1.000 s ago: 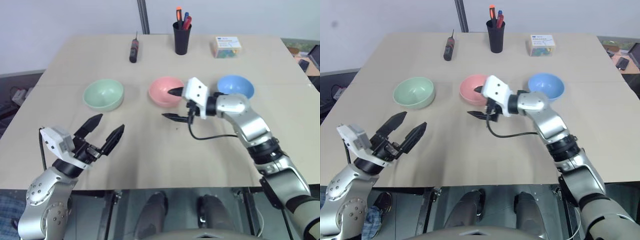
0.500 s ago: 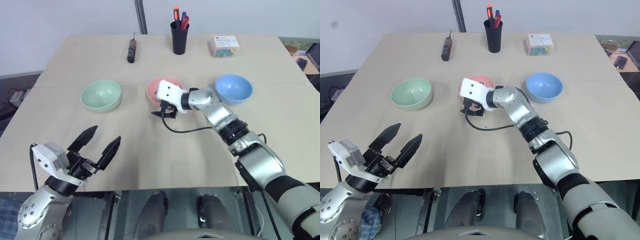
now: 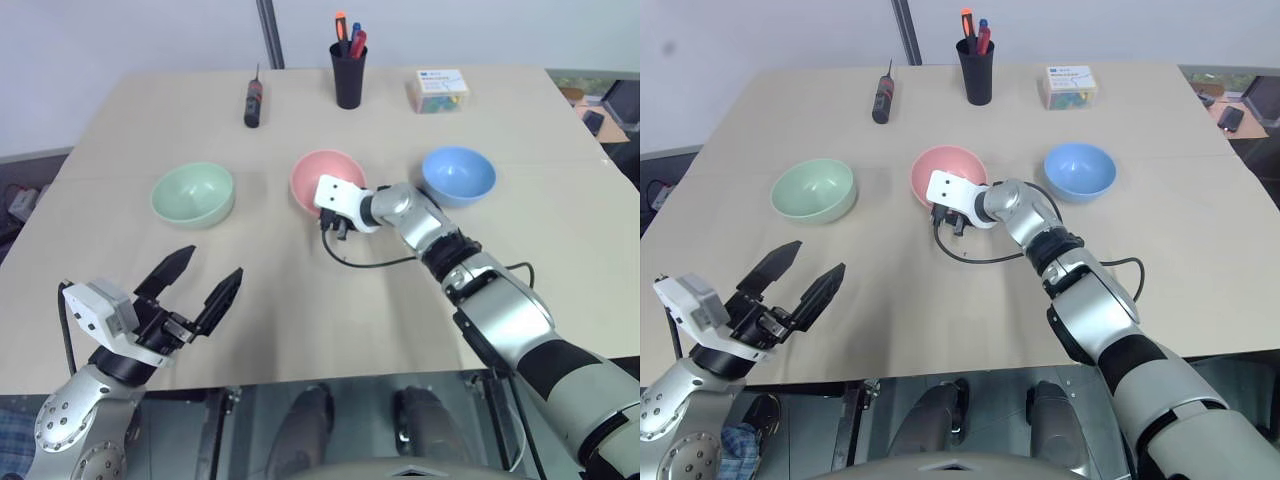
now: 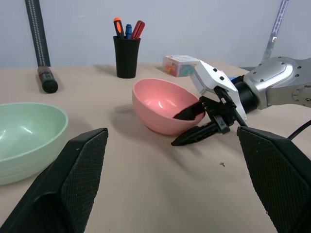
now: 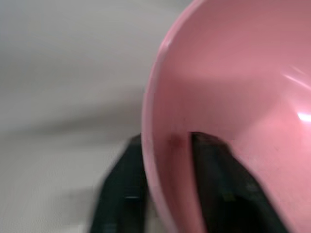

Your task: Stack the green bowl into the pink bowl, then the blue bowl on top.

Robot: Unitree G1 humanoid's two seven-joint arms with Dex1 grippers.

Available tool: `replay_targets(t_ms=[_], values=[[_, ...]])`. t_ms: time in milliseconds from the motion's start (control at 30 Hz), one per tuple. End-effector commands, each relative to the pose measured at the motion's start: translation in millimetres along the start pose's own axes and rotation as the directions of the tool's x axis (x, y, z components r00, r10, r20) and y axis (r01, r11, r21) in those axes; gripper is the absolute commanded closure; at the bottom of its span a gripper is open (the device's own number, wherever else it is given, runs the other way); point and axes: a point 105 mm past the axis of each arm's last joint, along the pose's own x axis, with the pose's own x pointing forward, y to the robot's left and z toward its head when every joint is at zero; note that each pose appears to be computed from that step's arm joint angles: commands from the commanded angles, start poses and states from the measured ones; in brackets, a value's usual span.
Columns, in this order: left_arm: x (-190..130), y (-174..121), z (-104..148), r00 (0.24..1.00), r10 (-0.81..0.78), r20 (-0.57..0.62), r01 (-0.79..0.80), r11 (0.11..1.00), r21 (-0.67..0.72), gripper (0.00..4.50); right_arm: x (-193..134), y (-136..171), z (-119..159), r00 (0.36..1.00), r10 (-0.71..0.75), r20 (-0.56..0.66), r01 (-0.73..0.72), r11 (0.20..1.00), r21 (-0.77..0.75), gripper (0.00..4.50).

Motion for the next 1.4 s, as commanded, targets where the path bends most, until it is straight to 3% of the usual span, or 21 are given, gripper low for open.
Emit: replay_targets(t_ms=[33, 300, 367, 500, 633, 933, 1067, 1133, 1200, 1233, 1267, 1300, 1333, 1400], values=[[4, -4, 8, 0.999, -0.035, 0.027, 0.035, 0.999, 0.017, 0.00, -5, -10, 22, 0.998, -0.022, 0.055, 0.025, 0.998, -0.056, 4.41], [12, -5, 1, 0.995, -0.095, 0.009, 0.095, 0.995, 0.003, 0.00, -31, -5, 38, 0.984, 0.033, 0.174, -0.017, 0.996, -0.092, 4.41], [16, -1, 1, 0.994, -0.105, 0.011, 0.105, 0.994, 0.004, 0.00, -52, 4, 36, 0.980, 0.073, 0.183, -0.048, 0.990, -0.135, 4.41], [19, 2, 1, 0.992, -0.129, 0.006, 0.129, 0.992, 0.002, 0.00, -92, 34, 28, 0.977, 0.149, 0.152, -0.119, 0.975, -0.189, 4.41], [23, 3, 0, 0.988, -0.153, 0.006, 0.153, 0.988, -0.004, 0.00, -121, 56, 4, 0.985, 0.170, 0.037, -0.158, 0.963, -0.218, 4.41], [32, 2, -6, 0.982, -0.190, 0.008, 0.190, 0.982, -0.018, 0.00, -126, 60, 0, 0.992, 0.125, -0.001, -0.123, 0.976, -0.178, 4.41], [34, 3, -6, 0.981, -0.196, 0.009, 0.196, 0.980, -0.020, 0.00, -125, 57, 1, 0.995, 0.101, 0.006, -0.098, 0.980, -0.172, 3.16], [34, 3, -7, 0.980, -0.199, 0.009, 0.199, 0.980, -0.022, 0.00, -126, 57, 4, 0.995, 0.098, 0.016, -0.094, 0.982, -0.164, 2.15], [35, 2, -7, 0.979, -0.202, 0.008, 0.202, 0.979, -0.022, 0.00, -128, 56, 8, 0.995, 0.090, 0.036, -0.084, 0.986, -0.141, 1.48], [35, 2, -7, 0.979, -0.204, 0.008, 0.204, 0.979, -0.022, 0.00, -130, 53, 12, 0.995, 0.078, 0.061, -0.070, 0.991, -0.115, 1.44], [36, 3, -7, 0.979, -0.204, 0.008, 0.204, 0.979, -0.020, 0.00, -136, 48, 19, 0.993, 0.052, 0.102, -0.044, 0.996, -0.073, 0.80], [36, 3, -6, 0.979, -0.204, 0.007, 0.204, 0.979, -0.018, 0.00, -141, 44, 25, 0.990, 0.032, 0.134, -0.027, 0.999, -0.040, 0.80], [36, 3, -6, 0.979, -0.202, 0.006, 0.202, 0.979, -0.016, 0.00, -145, 41, 28, 0.988, 0.011, 0.155, -0.010, 1.000, -0.008, 0.16], [35, 7, -7, 0.984, -0.178, -0.008, 0.178, 0.984, -0.004, 0.00, -157, 30, 24, 0.987, -0.064, 0.148, 0.058, 0.997, 0.041, 0.06]])
